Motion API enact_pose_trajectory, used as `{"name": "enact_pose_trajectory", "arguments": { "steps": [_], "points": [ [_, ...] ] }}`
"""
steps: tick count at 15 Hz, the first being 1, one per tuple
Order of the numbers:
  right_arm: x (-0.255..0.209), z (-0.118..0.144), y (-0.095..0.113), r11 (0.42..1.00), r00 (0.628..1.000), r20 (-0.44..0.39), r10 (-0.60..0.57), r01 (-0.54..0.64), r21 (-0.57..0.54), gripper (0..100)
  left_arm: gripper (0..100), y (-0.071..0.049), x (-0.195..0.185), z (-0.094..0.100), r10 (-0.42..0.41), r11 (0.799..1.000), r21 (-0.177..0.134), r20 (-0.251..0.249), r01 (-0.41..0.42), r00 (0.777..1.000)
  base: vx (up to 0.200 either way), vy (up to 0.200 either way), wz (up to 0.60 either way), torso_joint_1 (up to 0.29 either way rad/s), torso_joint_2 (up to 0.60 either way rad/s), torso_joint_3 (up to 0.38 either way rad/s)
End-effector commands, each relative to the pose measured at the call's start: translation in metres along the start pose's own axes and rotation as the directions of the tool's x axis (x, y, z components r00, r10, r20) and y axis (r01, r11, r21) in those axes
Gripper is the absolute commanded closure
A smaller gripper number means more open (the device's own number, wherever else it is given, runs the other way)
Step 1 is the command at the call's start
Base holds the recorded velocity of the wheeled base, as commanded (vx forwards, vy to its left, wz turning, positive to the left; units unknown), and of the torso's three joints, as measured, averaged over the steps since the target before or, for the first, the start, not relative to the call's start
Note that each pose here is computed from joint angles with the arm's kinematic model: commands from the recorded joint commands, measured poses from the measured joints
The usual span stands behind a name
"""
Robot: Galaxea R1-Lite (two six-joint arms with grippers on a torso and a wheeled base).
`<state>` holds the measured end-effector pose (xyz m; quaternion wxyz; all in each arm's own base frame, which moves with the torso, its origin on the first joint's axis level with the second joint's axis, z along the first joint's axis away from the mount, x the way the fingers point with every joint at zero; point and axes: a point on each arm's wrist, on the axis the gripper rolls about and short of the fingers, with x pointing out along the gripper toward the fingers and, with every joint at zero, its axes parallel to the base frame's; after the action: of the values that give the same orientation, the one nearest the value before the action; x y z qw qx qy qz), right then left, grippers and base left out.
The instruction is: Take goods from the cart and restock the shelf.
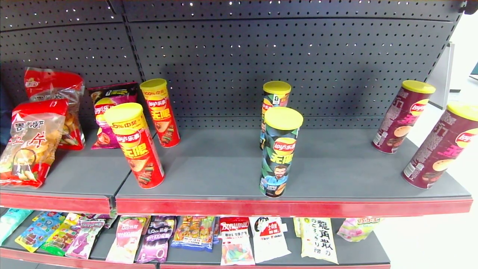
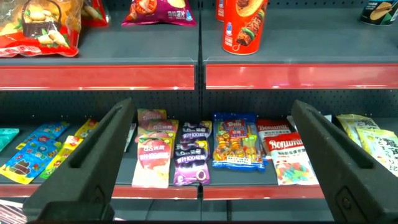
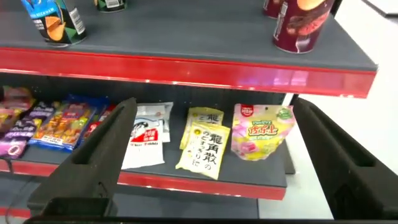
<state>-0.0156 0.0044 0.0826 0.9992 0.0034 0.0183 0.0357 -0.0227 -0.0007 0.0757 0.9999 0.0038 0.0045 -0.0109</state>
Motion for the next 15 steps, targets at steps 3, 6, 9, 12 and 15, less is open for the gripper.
{"name": "enact_pose_trajectory", "arguments": {
  "steps": [3,6,9,12,15],
  "points": [
    [0.0004,0.0012,-0.0015,0.995,0.998,0.005,-0.062,0.062,-0.083,0,0,-0.0001,0.0000,0.0000,-0.001,1.000,0.002,0.000,0.001,1.000,0.000,0.000,0.00,0.000,0.00,0.000],
    [0.0004,-0.0002,-0.0036,0.989,0.989,-0.012,-0.148,0.148,0.006,0,0,-0.0001,0.0000,0.0000,-0.001,1.000,0.002,0.000,0.001,1.000,0.000,0.000,0.00,0.000,0.00,0.000],
    [-0.0025,-0.0059,-0.0040,1.000,1.000,-0.031,-0.006,0.005,-0.012,0,0,-0.0001,0.0000,0.0000,-0.001,1.000,0.002,0.000,0.001,1.000,0.000,0.000,0.00,0.000,0.00,0.000],
    [-0.0072,-0.0077,-0.0033,0.999,0.999,0.034,-0.031,0.032,-0.008,0,0,-0.0001,0.0000,0.0000,-0.001,1.000,0.003,0.000,0.001,1.000,0.000,0.000,0.00,0.000,0.00,0.000],
    [-0.0072,-0.0077,-0.0037,0.999,0.998,0.034,-0.053,0.053,-0.006,0,0,-0.0001,0.0000,0.0000,-0.001,1.000,0.002,0.000,0.001,1.000,0.000,0.000,0.00,0.000,0.00,0.000]
  ]
}}
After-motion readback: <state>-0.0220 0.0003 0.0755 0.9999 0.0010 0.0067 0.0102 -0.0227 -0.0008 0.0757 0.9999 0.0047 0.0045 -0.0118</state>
